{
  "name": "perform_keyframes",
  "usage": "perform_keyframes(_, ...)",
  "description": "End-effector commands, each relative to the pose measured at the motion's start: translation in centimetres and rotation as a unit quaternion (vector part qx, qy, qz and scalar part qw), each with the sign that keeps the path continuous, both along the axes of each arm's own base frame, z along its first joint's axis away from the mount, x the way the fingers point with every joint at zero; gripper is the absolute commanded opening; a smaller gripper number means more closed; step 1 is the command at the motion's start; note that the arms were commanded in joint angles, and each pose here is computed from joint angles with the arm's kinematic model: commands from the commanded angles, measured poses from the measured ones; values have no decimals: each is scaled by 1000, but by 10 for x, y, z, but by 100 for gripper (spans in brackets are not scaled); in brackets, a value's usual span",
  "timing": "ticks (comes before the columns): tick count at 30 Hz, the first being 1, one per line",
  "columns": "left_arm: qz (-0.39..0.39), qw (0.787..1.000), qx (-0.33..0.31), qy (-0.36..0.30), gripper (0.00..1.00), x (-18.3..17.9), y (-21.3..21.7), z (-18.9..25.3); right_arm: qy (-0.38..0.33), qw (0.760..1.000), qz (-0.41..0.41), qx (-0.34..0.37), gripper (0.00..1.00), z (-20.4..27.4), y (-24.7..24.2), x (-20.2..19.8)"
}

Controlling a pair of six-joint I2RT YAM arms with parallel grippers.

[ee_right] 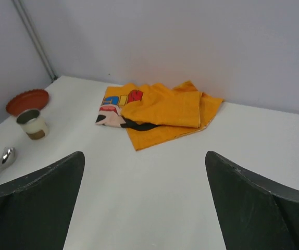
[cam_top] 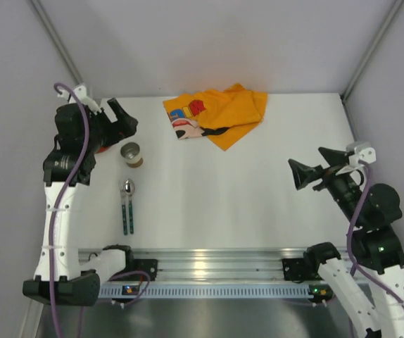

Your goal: Set the dinner table for one person

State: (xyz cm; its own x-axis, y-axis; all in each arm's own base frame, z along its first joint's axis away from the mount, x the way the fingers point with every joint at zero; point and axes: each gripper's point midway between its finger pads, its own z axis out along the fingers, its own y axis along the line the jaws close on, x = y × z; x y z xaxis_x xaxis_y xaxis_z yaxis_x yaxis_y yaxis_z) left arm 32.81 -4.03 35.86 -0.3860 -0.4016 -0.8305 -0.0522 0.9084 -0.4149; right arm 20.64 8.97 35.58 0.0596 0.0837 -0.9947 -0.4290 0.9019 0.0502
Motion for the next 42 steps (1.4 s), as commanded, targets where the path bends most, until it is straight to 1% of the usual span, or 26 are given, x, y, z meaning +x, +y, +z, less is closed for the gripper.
perform_keyframes(1, 13, 998, -12, 67, 98, -22, 1, -27, 8, 990, -88, 110, 100, 30, -26, 4)
perform_keyframes(2, -12, 996, -23, 82, 98, -25, -8, -38, 89, 966, -131, 205, 100, 3, -34, 7)
perform_keyframes(3, -56, 994, -40, 89, 99, -29, -24, -42, 117, 950, -165, 237, 100, -12, -42, 10)
perform_keyframes(4, -63, 992, -52, 97, 98, -31, -28, -47, 135, 947, -161, 243, 100, -24, -38, 13)
perform_keyframes(5, -66, 990, -60, 107, 99, -35, -31, -54, 163, 950, -146, 224, 100, -49, -27, 20)
perform_keyframes(7, -52, 990, -68, 114, 98, -40, -29, -58, 204, 948, -97, 223, 100, -65, -5, 23)
perform_keyframes(8, -45, 989, -65, 122, 99, -43, -27, -65, 245, 935, -86, 240, 100, -80, 6, 27)
perform_keyframes(10, -26, 991, -51, 119, 98, -49, -18, -69, 289, 913, -82, 277, 100, -93, 16, 31)
perform_keyframes(11, -22, 991, -46, 126, 98, -53, -16, -77, 321, 891, -91, 308, 100, -104, 20, 35)
perform_keyframes(12, -17, 990, -45, 132, 98, -55, -14, -82, 334, 884, -91, 314, 100, -111, 23, 36)
perform_keyframes(13, -16, 990, -44, 135, 98, -57, -14, -88, 332, 883, -69, 324, 100, -108, 31, 40)
perform_keyframes(14, -16, 989, -43, 143, 98, -60, -14, -96, 354, 874, -61, 326, 100, -125, 38, 44)
perform_keyframes(16, -13, 988, -44, 146, 99, -61, -13, -101, 364, 871, -7, 329, 100, -128, 59, 52)
perform_keyframes(18, -17, 988, -47, 147, 98, -63, -15, -106, 394, 861, 5, 320, 100, -142, 68, 58)
perform_keyframes(19, -18, 988, -48, 149, 99, -64, -15, -109, 422, 852, 12, 309, 100, -153, 74, 58)
perform_keyframes(20, -18, 987, -48, 154, 98, -65, -16, -114, 458, 842, 6, 286, 99, -169, 80, 68)
perform_keyframes(22, -23, 986, -52, 159, 97, -66, -18, -119, 501, 824, 25, 263, 95, -183, 92, 73)
perform_keyframes(23, -27, 985, -53, 163, 97, -66, -19, -123, 526, 811, 19, 255, 92, -195, 98, 86)
perform_keyframes(25, -26, 984, -50, 167, 96, -66, -18, -126, 538, 807, 21, 242, 91, -203, 109, 97)
perform_keyframes(26, -25, 984, -47, 169, 96, -65, -17, -127, 545, 804, 15, 236, 91, -207, 115, 111)
perform_keyframes(28, -23, 985, -44, 168, 95, -63, -16, -128, 548, 806, 6, 225, 91, -212, 125, 126)
perform_keyframes(29, -22, 985, -42, 168, 95, -63, -15, -128, 554, 803, -1, 220, 90, -218, 130, 141)
perform_keyframes(30, -22, 985, -40, 167, 95, -62, -15, -128, 563, 798, -9, 216, 90, -223, 132, 146)
perform_keyframes(34, -25, 986, -37, 160, 93, -63, -15, -122, 581, 784, -36, 215, 87, -245, 148, 187)
perform_keyframes(37, -22, 987, -38, 157, 93, -64, -15, -120, 589, 780, -48, 207, 85, -258, 158, 204)
perform_keyframes(42, -26, 987, -34, 153, 92, -67, -15, -118, 607, 762, -72, 214, 80, -294, 172, 241)
